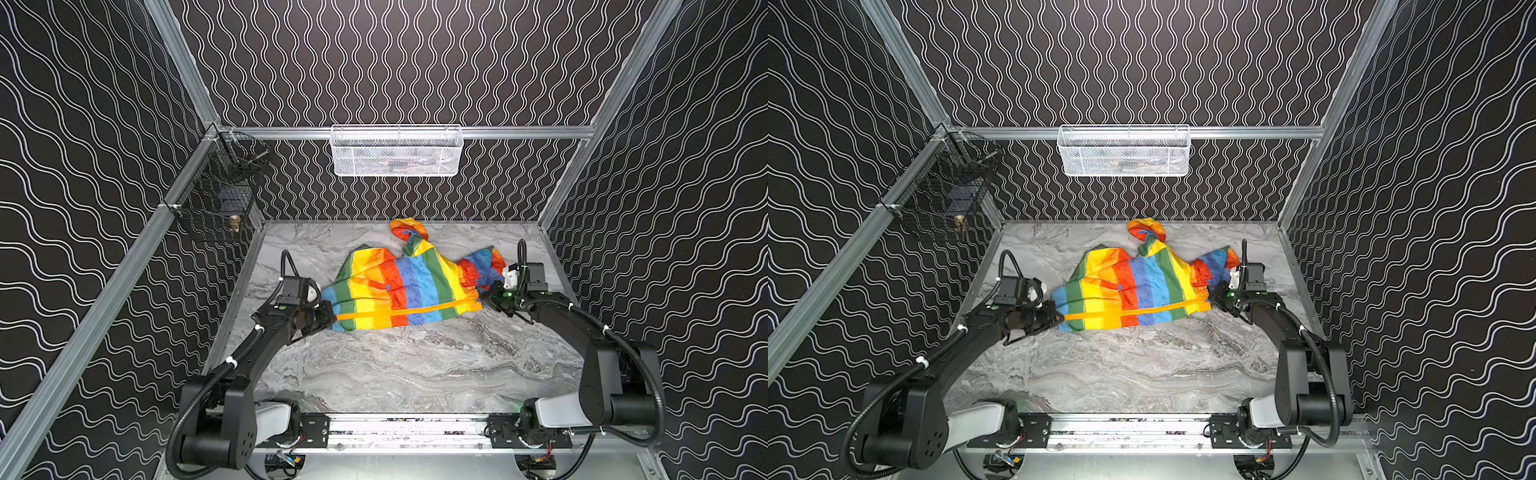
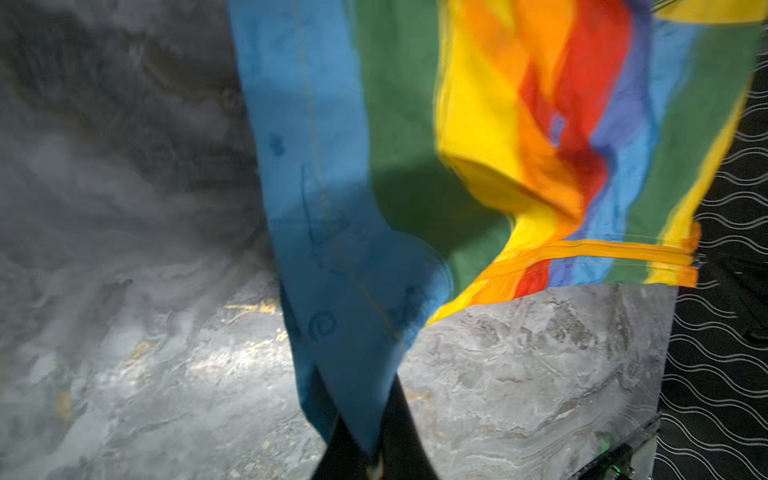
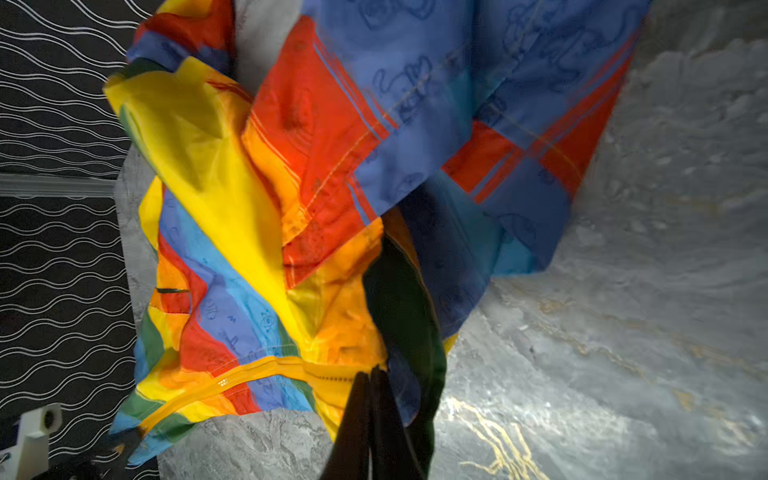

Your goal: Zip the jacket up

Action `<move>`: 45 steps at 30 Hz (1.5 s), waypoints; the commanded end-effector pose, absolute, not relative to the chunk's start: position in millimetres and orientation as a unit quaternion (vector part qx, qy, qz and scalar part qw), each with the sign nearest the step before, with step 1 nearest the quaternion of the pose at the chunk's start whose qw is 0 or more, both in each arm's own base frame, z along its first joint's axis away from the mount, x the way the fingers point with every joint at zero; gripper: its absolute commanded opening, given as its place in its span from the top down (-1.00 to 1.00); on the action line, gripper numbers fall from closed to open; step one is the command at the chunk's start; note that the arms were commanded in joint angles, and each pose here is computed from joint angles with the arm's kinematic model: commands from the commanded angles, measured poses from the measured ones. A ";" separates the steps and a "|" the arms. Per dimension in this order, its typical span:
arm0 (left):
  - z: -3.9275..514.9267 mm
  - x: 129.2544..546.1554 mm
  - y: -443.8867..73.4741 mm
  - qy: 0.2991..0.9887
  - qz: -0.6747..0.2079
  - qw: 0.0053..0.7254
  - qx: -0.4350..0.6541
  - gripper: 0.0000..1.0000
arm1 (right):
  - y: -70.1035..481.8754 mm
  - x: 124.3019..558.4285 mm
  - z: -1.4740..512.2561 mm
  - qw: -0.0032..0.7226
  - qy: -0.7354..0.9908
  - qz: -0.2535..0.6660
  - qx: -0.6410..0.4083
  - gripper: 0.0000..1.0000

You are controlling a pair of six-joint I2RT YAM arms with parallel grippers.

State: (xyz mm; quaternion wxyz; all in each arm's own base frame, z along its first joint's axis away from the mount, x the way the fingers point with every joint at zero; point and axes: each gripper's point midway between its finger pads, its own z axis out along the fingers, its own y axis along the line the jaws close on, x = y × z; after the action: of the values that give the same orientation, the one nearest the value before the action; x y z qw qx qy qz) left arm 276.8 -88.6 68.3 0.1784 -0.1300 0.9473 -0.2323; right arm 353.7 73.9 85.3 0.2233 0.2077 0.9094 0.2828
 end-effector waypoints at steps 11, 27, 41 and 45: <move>176.4 301.1 -51.1 0.912 -0.161 0.361 -0.115 -0.97 | 20.4 371.7 177.3 0.358 0.893 0.159 0.220 -0.98; 373.9 331.3 -60.8 0.698 -0.138 0.700 0.058 -0.97 | -22.5 365.0 302.8 0.667 0.701 0.122 0.221 -0.98; 139.8 352.4 24.0 0.805 0.101 0.581 -0.059 -0.97 | -61.6 332.8 150.6 0.628 0.746 -0.056 0.214 -0.98; 107.7 364.8 23.9 0.808 0.106 0.577 -0.057 -0.97 | -57.6 333.9 139.9 0.652 0.731 -0.049 0.197 -0.98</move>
State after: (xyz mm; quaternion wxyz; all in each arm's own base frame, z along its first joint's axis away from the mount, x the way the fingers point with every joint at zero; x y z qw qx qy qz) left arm 341.1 17.0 76.4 0.4921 -0.0458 0.8650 0.0869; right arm 320.6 -57.8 96.5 0.5627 0.2120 0.7970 -0.0567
